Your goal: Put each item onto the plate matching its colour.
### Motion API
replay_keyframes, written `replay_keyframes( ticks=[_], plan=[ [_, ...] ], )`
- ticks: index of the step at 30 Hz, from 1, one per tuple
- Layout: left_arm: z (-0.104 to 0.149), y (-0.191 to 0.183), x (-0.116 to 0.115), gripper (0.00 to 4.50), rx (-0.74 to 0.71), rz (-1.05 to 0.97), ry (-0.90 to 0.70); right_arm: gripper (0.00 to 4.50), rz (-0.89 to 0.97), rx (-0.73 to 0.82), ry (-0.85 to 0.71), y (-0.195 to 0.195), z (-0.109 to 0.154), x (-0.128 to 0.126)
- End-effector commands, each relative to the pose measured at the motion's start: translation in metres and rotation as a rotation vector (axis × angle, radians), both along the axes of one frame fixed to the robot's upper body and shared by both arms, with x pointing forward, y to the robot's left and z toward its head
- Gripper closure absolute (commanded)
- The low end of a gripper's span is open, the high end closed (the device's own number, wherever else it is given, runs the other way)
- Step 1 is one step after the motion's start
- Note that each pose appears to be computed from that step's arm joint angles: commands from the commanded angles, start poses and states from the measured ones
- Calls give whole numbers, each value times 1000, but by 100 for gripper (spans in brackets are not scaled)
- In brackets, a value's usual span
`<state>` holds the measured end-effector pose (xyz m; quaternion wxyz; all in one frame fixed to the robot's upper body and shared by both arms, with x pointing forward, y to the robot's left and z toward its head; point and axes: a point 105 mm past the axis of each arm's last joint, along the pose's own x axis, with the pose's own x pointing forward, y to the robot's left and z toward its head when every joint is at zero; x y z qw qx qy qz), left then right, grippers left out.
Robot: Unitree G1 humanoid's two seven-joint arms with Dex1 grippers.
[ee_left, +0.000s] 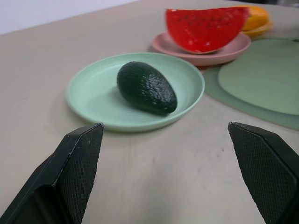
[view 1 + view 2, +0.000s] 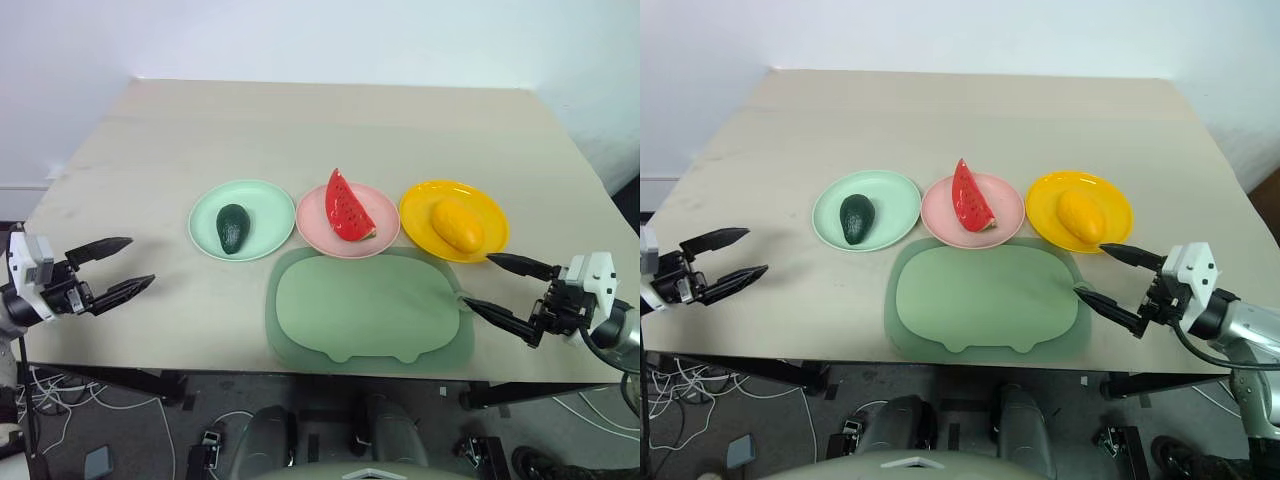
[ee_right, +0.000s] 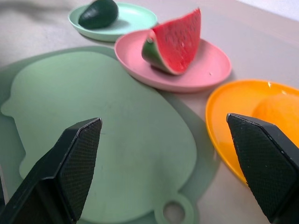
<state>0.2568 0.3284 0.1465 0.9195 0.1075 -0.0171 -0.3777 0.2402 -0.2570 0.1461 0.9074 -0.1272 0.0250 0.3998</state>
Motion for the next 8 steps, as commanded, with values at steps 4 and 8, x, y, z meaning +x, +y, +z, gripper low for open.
replay_keyframes(
  ticks=[4,8],
  plan=[
    [-2,4,-13,2,-47,96,-61,0,-115,-33,-38,-35,12,-8],
    [-10,1,-13,2,-58,117,-60,0,-157,-67,-40,-52,14,-13]
  ],
)
